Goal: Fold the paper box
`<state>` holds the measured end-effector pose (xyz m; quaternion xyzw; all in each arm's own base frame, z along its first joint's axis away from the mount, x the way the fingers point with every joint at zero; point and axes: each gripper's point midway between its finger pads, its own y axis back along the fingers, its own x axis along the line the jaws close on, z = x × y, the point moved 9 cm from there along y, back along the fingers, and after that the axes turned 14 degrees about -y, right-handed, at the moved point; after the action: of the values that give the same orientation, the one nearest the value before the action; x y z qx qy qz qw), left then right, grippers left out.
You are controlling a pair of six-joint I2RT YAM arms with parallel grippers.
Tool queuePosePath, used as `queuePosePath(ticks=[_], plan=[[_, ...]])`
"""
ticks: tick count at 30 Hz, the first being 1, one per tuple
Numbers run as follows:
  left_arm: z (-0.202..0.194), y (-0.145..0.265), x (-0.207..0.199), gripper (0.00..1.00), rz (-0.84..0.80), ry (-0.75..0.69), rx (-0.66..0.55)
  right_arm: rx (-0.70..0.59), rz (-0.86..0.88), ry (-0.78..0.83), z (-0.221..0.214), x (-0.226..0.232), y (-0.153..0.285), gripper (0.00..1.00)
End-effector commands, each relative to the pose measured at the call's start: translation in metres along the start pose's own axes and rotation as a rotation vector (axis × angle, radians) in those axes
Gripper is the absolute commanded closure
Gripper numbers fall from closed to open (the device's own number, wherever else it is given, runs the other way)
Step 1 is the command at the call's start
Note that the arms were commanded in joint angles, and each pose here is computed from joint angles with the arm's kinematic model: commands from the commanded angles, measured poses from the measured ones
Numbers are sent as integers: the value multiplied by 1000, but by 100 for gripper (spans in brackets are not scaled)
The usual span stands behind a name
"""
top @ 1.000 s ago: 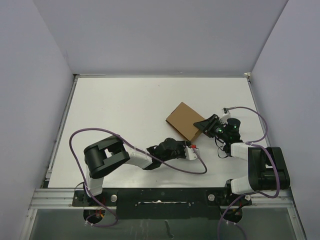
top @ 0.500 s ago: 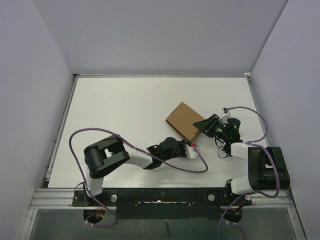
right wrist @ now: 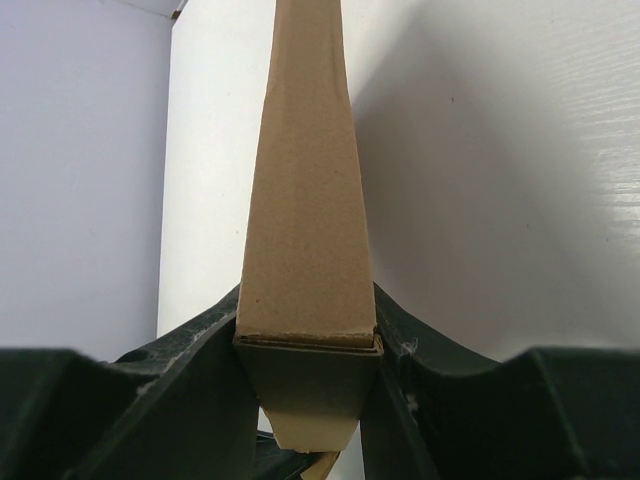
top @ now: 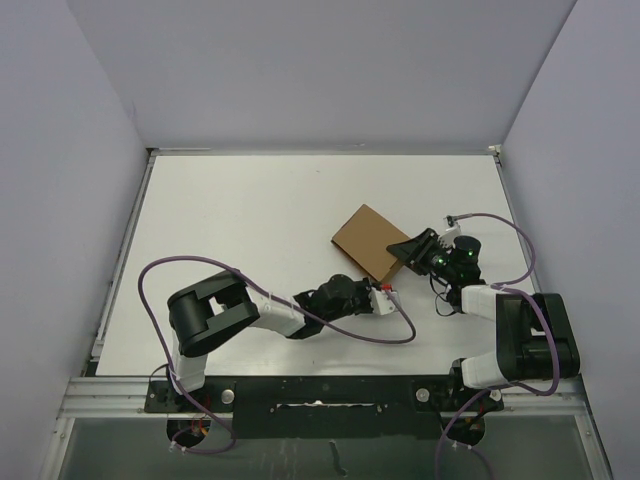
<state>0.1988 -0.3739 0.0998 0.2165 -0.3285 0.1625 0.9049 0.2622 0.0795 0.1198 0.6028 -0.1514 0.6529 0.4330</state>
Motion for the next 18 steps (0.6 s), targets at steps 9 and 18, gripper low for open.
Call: queuePosePath(ticks=[9, 18], plan=[[8, 11, 13, 100, 118, 139, -85, 11, 22, 8, 4, 5, -4, 78], [-2, 16, 6, 100, 144, 181, -94, 15, 21, -12, 5, 3, -4, 78]])
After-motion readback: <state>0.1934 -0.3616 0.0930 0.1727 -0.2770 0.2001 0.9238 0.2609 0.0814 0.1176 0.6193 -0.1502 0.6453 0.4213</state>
